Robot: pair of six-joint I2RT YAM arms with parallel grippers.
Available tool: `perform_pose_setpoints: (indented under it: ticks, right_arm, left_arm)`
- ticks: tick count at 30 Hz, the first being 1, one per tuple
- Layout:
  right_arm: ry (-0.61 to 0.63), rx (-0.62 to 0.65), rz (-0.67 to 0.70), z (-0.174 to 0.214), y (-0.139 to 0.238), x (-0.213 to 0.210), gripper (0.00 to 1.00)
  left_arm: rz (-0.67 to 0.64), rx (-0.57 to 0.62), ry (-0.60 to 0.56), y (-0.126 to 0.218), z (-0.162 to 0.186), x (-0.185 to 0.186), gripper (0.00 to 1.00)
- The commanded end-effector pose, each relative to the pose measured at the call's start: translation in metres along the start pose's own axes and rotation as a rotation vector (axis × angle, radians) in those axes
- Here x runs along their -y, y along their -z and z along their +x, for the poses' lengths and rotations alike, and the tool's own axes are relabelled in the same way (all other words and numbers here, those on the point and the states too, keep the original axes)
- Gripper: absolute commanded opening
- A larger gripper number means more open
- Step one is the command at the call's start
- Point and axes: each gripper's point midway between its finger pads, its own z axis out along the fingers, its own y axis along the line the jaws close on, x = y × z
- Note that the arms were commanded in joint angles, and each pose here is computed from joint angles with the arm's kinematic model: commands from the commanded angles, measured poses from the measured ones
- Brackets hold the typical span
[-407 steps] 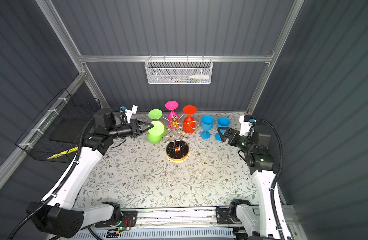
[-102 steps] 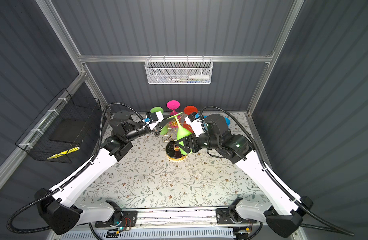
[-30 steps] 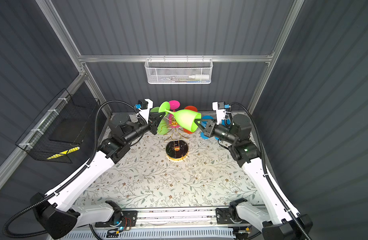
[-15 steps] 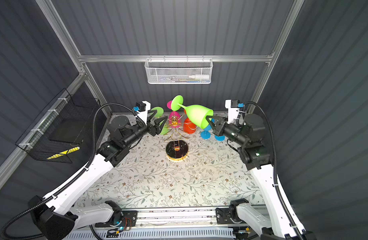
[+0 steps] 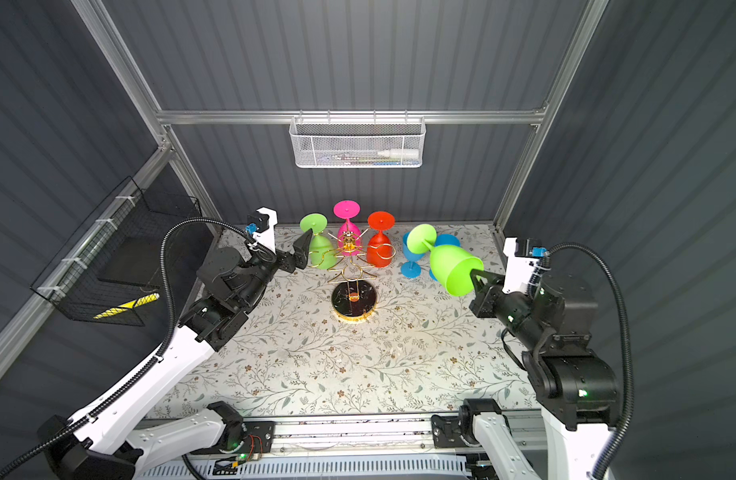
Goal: Take the wine glass off the wine glass rack
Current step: 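Carry the green glass beside the blue glasses with the right gripper while the left withdraws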
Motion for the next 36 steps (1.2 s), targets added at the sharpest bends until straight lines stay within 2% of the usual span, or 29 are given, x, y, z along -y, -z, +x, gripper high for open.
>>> perform_pose_setpoints:
  ticks: [1, 7, 11, 15, 19, 26, 31, 36]
  right_arm:
    - [0.025, -0.213, 0.183, 0.051, 0.0, 0.037, 0.0]
    - [0.034, -0.363, 0.358, 0.077, -0.014, 0.074, 0.0]
    - [0.04, -0.421, 0.42, 0.081, -0.033, 0.089, 0.0]
    - [0.069, -0.489, 0.511, 0.086, -0.052, 0.111, 0.0]
    - [0.072, -0.528, 0.486, 0.088, -0.082, 0.114, 0.0]
    - [0.079, -0.615, 0.537, 0.09, -0.126, 0.144, 0.0]
    - [0.063, -0.628, 0.602, 0.084, -0.148, 0.171, 0.0]
    - [0.026, -0.615, 0.609, 0.076, -0.167, 0.186, 0.0]
  left_arm:
    - [-0.112, 0.039, -0.024, 0.008, -0.007, -0.022, 0.94]
    - [-0.247, 0.076, -0.001, 0.026, -0.008, -0.051, 0.95]
    - [-0.257, 0.111, 0.014, 0.037, -0.009, -0.057, 0.97]
    - [-0.273, 0.082, -0.012, 0.042, 0.001, -0.061, 0.97]
    - [-0.323, 0.071, -0.014, 0.048, 0.01, -0.073, 0.98]
    - [-0.405, 0.074, -0.011, 0.062, 0.018, -0.093, 0.99]
    - [-0.444, 0.063, -0.03, 0.069, 0.021, -0.103, 0.99]
    - [-0.485, 0.073, -0.041, 0.081, 0.021, -0.111, 0.99]
